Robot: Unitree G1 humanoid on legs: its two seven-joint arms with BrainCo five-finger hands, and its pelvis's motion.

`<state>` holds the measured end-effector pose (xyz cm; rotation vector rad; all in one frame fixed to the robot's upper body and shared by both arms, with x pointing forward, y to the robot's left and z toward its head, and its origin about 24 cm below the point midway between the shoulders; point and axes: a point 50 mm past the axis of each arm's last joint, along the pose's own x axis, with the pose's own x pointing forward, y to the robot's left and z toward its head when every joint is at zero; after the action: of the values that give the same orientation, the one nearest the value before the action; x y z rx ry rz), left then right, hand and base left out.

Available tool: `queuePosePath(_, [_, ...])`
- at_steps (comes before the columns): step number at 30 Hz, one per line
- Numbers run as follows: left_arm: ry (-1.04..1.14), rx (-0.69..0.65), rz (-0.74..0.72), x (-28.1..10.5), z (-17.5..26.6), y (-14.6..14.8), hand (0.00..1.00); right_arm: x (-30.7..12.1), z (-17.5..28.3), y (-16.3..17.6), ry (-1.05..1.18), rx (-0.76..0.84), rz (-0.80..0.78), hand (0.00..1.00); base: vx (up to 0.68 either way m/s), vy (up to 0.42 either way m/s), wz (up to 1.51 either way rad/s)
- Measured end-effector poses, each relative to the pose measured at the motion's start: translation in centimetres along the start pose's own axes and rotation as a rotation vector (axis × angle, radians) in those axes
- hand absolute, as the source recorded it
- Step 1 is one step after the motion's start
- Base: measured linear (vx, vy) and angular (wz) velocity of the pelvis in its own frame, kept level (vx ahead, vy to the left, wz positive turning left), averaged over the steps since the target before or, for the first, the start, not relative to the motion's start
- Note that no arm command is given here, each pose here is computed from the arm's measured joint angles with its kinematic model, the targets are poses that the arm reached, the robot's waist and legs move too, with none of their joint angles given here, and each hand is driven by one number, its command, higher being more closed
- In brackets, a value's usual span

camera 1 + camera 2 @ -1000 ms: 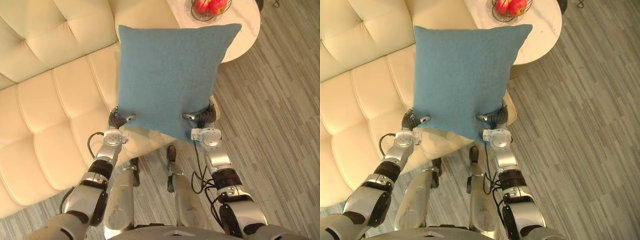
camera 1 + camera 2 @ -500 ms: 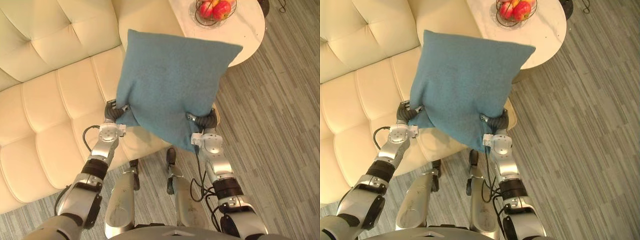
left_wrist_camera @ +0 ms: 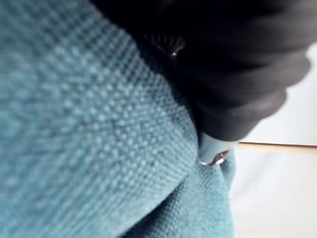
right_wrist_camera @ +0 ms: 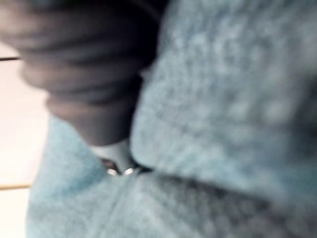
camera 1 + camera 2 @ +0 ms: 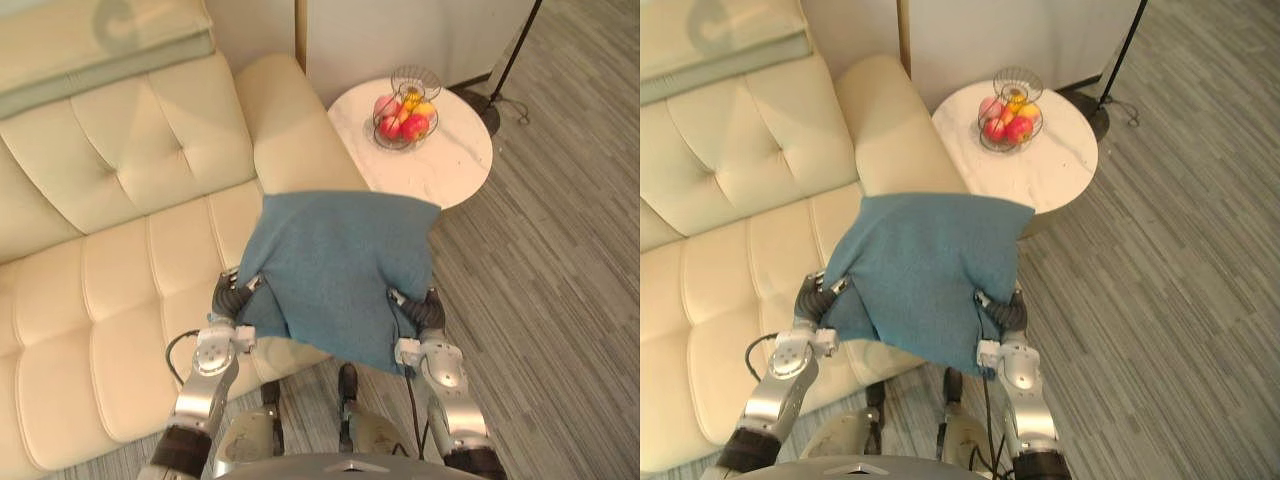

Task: Pick up cushions and gather them together orderly.

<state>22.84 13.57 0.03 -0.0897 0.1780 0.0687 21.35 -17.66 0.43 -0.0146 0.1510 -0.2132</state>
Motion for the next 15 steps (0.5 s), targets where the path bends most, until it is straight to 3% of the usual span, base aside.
queuePosePath(4, [-0.031,-0.031,-0.004,-1.8,0.6,0.1,1.0,-1.8,1.3,0.1,-0.059,-0.006,-0.001,1.0,0.0,0.018,0.23])
queuePosePath(11, [-0.221,-0.075,-0.014,-2.2,5.0,-0.5,1.0,-2.2,6.3,0.1,-0.283,-0.011,-0.034,1.0,-0.13,0.006,0.92])
queuePosePath(15, [-0.232,-0.098,-0.013,-2.2,5.2,-0.9,1.0,-1.7,6.7,0.0,-0.305,-0.024,-0.048,1.0,-0.13,0.14,0.69])
